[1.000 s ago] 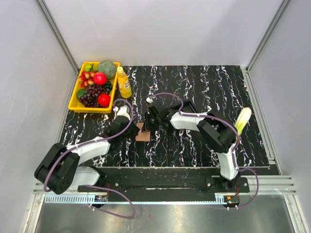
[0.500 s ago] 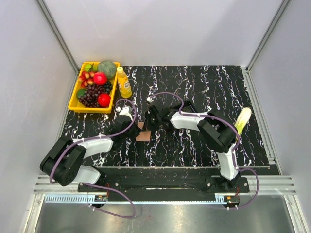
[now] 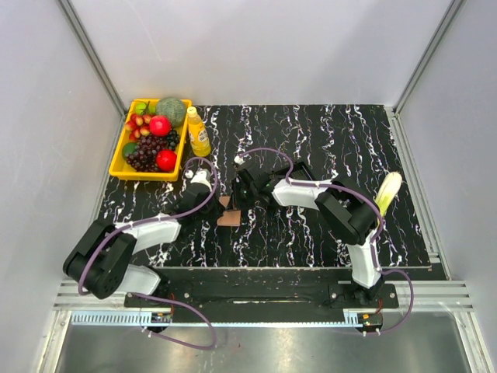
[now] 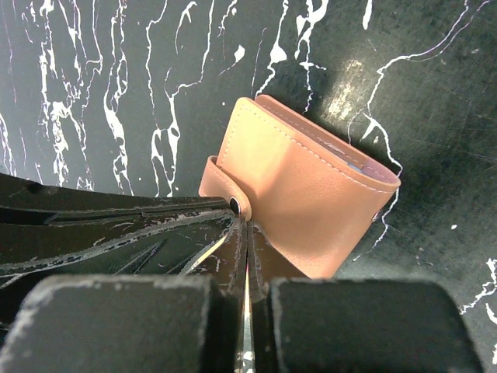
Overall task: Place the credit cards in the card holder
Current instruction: Close the card holder at the center of the board.
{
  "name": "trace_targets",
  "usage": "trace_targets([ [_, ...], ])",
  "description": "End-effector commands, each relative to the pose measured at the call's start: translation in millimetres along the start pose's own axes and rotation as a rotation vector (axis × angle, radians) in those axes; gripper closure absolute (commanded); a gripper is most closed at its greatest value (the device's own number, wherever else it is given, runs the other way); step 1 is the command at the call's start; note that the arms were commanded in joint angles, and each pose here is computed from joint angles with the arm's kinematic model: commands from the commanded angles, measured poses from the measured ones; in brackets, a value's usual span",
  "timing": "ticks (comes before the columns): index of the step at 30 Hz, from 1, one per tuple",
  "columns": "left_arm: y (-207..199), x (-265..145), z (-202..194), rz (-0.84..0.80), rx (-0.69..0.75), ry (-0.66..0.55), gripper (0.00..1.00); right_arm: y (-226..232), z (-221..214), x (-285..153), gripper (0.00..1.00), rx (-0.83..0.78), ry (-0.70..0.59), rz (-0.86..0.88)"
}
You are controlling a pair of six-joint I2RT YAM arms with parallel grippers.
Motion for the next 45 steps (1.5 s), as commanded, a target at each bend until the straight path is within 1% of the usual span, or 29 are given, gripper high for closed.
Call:
trace_targets([
  [1,-6,8,9,-0.024,-0.005,0.002,1.0,6,-1,1,1.0,-0.009,0.02,0.005],
  [4,-5,10,2,-0.021,-0.001,0.031,1.0,7,-1,1,1.0,-0.01,0.022,0.004],
  [7,-7,7,2,-0.044,-0.015,0.005,1.0,7,-2,0,1.0,-0.011,0.028,0.003],
  [9,-9,3,8,-0.049,-0.006,-0.014,1.0,8,-2,0,1.0,-0.015,0.031,0.011],
  [14,-12,-9,39,-0.023,0.027,-0.101,1.0,8,-2,-2,1.0,-0.019,0.032,0.015],
  [18,-11,-9,50,-0.011,0.032,-0.131,1.0,14,-1,-7,1.0,-0.021,0.025,0.034],
  [25,-11,0,41,-0.011,0.013,-0.085,1.0,14,-1,-10,1.0,-0.033,0.011,0.031],
  [30,-10,-1,40,-0.009,0.015,-0.09,1.0,22,7,-19,1.0,-0.061,-0.042,0.064],
  [35,-10,-3,43,-0.004,0.019,-0.102,1.0,30,11,-22,1.0,-0.063,-0.063,0.084],
  [40,-7,-6,41,0.005,0.025,-0.102,1.0,27,12,-19,1.0,-0.049,-0.061,0.077],
  [45,-7,-7,37,-0.002,0.029,-0.095,1.0,22,5,-17,1.0,-0.03,-0.026,0.065],
])
Point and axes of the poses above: each gripper's point midway between its finger pads, its own x axis out along the fingers, its own y axis along the line the jaws close on, z = x × y, the point moved 5 cm from there along -x, back along the fingers, and after that the axes turned 14 degrees about x, right-handed, at the moved point
